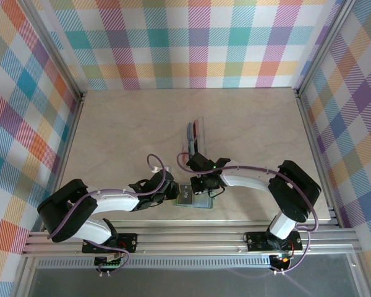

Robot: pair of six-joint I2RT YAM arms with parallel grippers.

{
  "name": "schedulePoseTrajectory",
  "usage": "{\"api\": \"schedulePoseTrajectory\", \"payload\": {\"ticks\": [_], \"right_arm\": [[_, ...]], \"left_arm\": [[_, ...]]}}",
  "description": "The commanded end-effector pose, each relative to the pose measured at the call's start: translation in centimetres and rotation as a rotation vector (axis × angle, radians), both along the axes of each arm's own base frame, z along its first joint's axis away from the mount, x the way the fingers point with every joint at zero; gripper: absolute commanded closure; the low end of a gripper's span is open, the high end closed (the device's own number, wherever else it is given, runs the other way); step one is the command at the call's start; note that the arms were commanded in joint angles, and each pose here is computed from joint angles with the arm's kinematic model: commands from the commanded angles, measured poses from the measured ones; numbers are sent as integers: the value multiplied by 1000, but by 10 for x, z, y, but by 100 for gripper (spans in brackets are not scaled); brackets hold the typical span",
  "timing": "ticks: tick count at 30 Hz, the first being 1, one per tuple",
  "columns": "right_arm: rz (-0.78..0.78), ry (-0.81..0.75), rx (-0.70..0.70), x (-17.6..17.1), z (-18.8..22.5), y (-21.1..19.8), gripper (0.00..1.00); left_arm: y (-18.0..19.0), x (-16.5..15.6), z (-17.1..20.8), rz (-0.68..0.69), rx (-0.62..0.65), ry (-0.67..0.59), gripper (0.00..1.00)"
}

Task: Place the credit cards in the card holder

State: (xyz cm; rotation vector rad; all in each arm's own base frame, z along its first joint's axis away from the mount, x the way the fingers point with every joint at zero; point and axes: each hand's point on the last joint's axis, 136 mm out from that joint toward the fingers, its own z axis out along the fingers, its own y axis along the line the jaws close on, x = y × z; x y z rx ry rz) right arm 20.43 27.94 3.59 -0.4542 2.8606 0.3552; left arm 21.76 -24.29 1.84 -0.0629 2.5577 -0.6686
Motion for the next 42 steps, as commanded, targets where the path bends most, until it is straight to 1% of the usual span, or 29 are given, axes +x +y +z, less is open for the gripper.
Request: {"api": "schedulePoseTrajectory", "payload": {"ticks": [1, 5, 17, 20, 23, 25, 29, 31, 42], "right_arm": [[-19, -66, -58, 3, 17, -18, 69], [-19, -55, -91, 3, 10, -22, 67], [-32, 11, -145, -2, -22, -25, 67], [-26, 39, -130, -7, -29, -22, 67], [-3, 74, -84, -13, -34, -13, 74], [6, 88, -53, -16, -36, -7, 83], [21, 101, -18, -16, -34, 2, 94], [33, 98, 21, -15, -28, 10, 100], [103, 156, 255, -21, 2, 57, 100]], "left_arm": [[7, -38, -33, -73, 66, 145, 82], [6, -37, -32, -76, 64, 144, 82], [7, -37, -29, -77, 67, 138, 82], [7, -37, -31, -78, 68, 142, 82], [5, -39, -34, -83, 66, 149, 82], [6, -40, -36, -81, 66, 153, 82], [7, -40, -35, -80, 66, 148, 82], [7, -41, -35, -81, 68, 147, 82], [6, -41, -37, -75, 61, 154, 82]]}}
